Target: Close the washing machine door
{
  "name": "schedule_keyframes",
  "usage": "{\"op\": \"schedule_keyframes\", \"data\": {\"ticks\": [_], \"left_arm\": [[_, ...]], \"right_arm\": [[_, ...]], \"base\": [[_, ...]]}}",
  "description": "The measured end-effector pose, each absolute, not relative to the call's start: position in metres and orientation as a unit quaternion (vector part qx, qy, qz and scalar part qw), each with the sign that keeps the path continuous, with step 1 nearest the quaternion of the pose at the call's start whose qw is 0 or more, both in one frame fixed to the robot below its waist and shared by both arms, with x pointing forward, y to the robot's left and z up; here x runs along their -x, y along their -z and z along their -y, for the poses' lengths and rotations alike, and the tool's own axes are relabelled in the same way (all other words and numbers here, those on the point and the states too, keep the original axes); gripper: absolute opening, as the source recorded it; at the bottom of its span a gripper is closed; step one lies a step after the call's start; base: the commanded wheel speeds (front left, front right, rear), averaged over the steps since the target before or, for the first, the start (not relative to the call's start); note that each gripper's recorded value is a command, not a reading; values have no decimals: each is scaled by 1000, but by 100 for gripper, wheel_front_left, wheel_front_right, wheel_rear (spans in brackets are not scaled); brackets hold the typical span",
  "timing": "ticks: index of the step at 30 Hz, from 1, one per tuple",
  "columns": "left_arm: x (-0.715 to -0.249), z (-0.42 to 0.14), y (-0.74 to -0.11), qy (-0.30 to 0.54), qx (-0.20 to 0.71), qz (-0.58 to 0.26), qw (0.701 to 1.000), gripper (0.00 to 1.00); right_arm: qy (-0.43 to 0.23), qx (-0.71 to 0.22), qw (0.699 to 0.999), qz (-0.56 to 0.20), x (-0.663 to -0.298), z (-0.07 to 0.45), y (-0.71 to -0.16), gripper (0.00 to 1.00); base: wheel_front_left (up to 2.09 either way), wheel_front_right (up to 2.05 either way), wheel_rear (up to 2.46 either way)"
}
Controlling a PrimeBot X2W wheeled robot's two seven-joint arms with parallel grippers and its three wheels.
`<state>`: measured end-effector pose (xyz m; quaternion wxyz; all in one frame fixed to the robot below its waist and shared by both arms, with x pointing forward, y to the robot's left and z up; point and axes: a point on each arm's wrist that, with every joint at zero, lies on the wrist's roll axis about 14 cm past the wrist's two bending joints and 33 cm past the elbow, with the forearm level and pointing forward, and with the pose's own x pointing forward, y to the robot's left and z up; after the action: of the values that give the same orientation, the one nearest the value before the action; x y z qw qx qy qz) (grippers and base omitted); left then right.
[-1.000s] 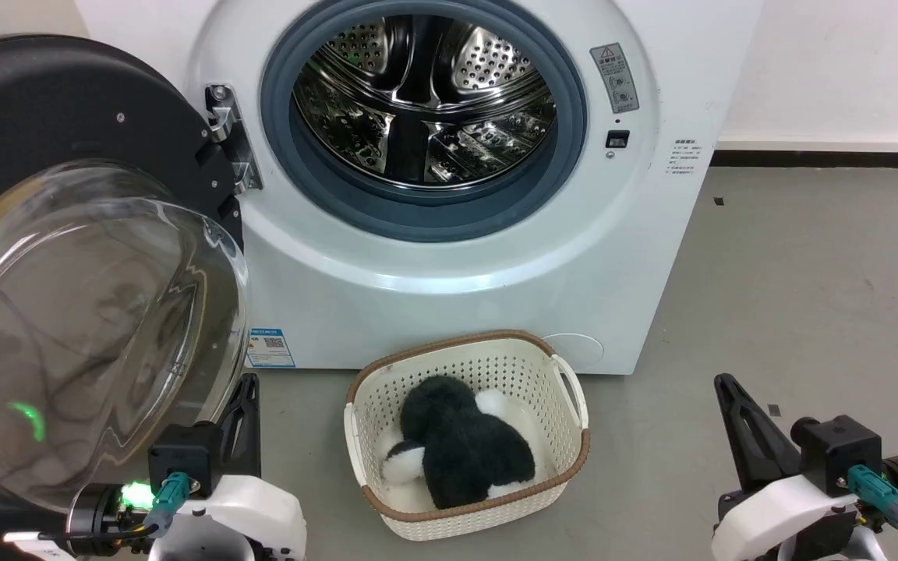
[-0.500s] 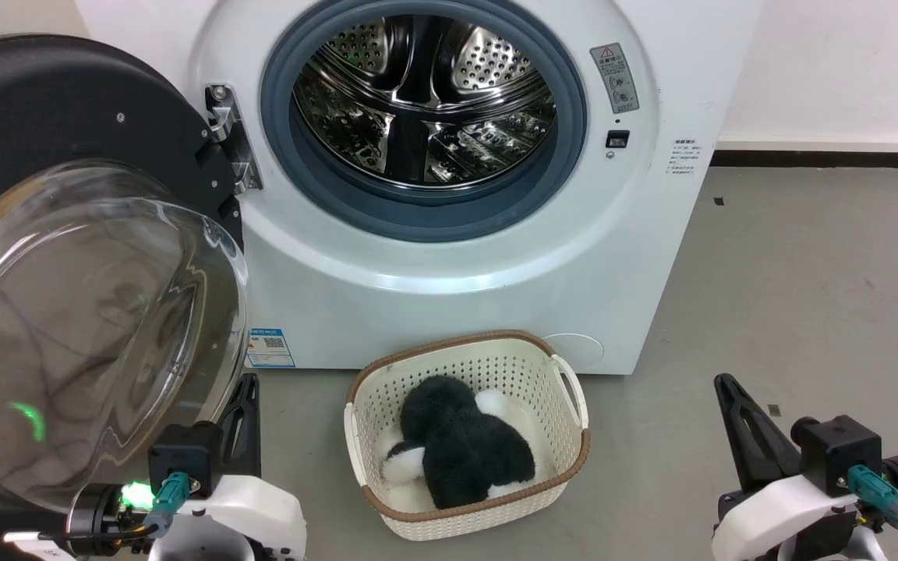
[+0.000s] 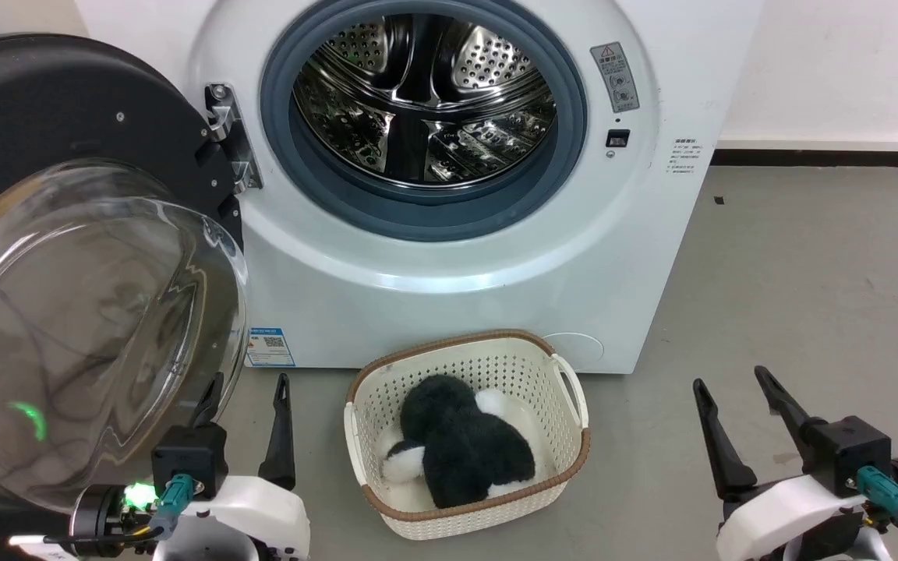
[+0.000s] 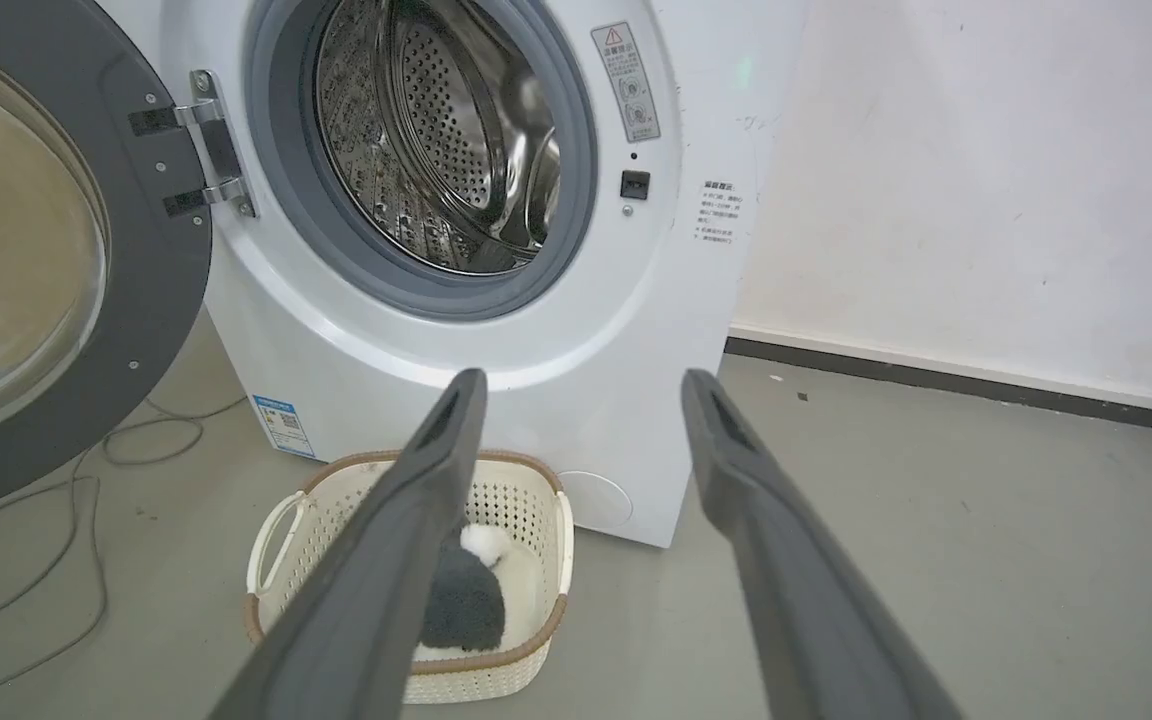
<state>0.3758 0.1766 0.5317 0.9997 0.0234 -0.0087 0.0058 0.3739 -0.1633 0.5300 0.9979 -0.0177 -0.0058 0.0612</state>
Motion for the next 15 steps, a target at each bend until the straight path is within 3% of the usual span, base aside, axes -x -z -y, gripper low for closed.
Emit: {"op": "schedule_keyframes", "data": {"ticks": [2, 3, 4, 15], "left_arm": [[-376, -177, -532, -8, -23, 12, 1000, 98], [-376, -177, -533, -8, -23, 12, 1000, 27], [-376, -177, -533, -8, -23, 12, 1000, 0], [-375, -185, -546, -25, -19, 40, 999, 0]], "right_arm": [[-60, 17, 998, 8, -374, 164, -530, 100], [-59, 17, 998, 10, -374, 165, -531, 100], [-59, 17, 998, 10, -374, 165, -531, 100], [-61, 8, 998, 21, -378, 164, -534, 100]], "base": [[0, 0, 0], [0, 0, 0], [0, 0, 0], [0, 0, 0]]}}
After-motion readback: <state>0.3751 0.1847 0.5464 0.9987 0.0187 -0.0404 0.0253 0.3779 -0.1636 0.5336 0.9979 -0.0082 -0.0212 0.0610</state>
